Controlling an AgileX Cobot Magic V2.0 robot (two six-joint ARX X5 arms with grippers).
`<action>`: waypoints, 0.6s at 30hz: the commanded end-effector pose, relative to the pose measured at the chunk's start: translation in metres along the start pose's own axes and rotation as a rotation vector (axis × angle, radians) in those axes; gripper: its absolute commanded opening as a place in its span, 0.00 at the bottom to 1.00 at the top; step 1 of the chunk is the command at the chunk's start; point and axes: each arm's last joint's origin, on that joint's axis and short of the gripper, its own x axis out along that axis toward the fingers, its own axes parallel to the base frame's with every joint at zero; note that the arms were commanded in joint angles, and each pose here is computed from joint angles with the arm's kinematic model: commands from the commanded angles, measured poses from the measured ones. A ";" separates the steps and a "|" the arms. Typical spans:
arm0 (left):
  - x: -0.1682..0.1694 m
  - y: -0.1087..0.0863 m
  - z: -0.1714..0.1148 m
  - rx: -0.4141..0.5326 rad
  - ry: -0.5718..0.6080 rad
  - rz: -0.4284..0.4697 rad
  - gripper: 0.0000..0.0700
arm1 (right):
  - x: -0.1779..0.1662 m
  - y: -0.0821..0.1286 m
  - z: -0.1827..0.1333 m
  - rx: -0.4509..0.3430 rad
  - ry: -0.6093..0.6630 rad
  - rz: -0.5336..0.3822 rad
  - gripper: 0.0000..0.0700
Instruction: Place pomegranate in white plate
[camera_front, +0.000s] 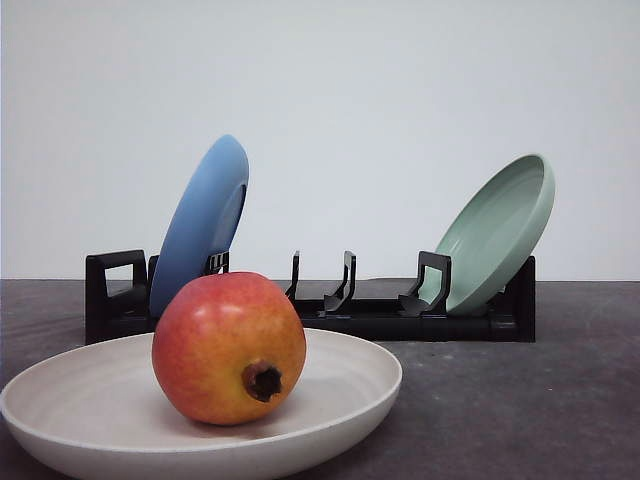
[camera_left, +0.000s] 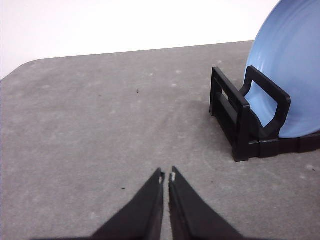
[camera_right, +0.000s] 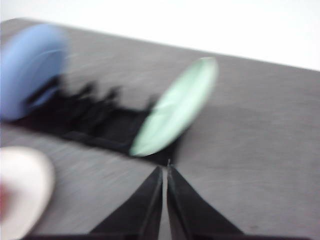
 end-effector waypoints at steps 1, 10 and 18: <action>0.001 -0.001 -0.003 0.000 0.009 -0.004 0.00 | 0.007 -0.006 -0.013 -0.004 -0.039 -0.071 0.01; 0.001 -0.001 -0.003 0.001 0.009 -0.004 0.00 | 0.046 -0.024 -0.101 0.028 -0.214 -0.241 0.01; 0.001 -0.001 -0.003 0.000 0.009 -0.004 0.00 | 0.056 -0.027 -0.126 -0.009 -0.175 -0.262 0.01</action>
